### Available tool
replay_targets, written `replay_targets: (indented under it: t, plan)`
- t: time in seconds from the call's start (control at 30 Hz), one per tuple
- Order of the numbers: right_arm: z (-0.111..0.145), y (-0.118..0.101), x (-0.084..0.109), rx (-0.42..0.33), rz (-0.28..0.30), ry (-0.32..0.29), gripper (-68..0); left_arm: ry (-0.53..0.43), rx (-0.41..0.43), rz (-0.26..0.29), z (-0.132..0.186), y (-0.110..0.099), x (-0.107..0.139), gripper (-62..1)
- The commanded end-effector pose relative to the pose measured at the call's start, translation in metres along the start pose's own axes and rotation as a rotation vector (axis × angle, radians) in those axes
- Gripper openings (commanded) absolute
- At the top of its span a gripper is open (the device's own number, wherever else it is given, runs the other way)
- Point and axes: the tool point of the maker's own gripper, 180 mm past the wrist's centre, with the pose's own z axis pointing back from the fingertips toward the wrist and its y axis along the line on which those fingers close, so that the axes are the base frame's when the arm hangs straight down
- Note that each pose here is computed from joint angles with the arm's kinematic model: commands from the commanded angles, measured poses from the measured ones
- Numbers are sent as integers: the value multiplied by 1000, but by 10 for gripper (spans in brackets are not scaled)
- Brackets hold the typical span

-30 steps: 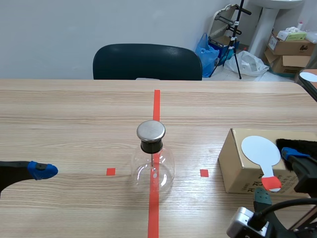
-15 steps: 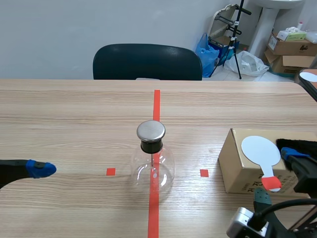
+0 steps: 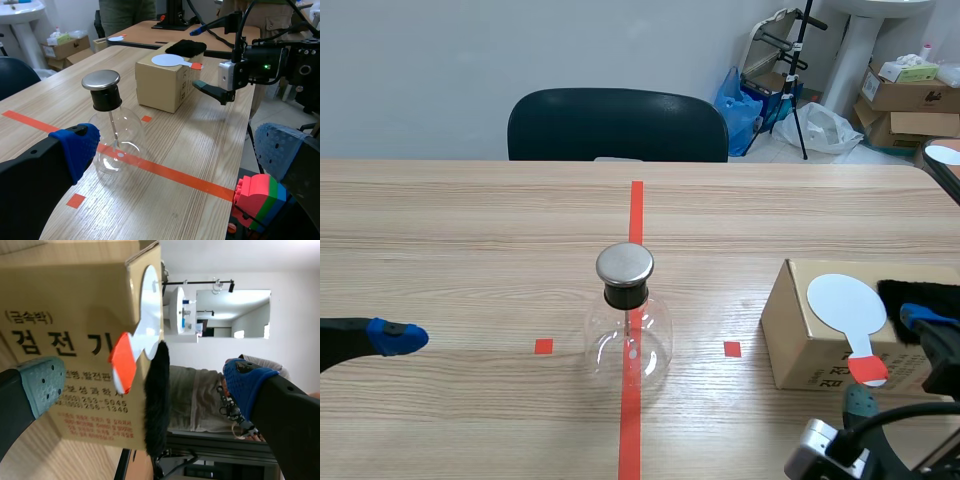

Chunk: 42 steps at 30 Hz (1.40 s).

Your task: Do the electroscope experiment

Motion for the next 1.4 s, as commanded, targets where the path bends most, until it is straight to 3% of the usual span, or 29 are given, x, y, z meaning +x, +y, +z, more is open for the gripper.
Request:
replay_targets:
  t: [0.0,0.2,0.4,0.6,0.7,0.87,1.07,1.17,1.37]
  plan:
    - [4,-11,-3,-53,20,8,4,-44,0,-7,-4,1,11,14]
    - [22,-12,-3,-29,9,13,4,-55,-16,-29,-8,1,20,14]
    - [29,-44,-5,-87,-30,5,4,-77,-32,-48,-12,-5,38,14]
    - [28,-80,-6,-163,-131,-24,4,-28,20,-65,-28,-5,47,14]
    - [20,-96,-10,-162,-236,-20,4,14,109,-108,-38,7,48,14]
    - [0,-127,-5,-115,-489,-62,4,75,206,-149,-55,16,58,14]
    - [-12,-156,25,5,-760,-155,4,29,392,-81,-62,39,83,14]
    - [-11,-162,42,70,-841,-222,4,16,460,-75,-63,46,88,14]
    - [-3,-151,71,247,-900,-333,4,21,541,-24,-66,53,84,14]
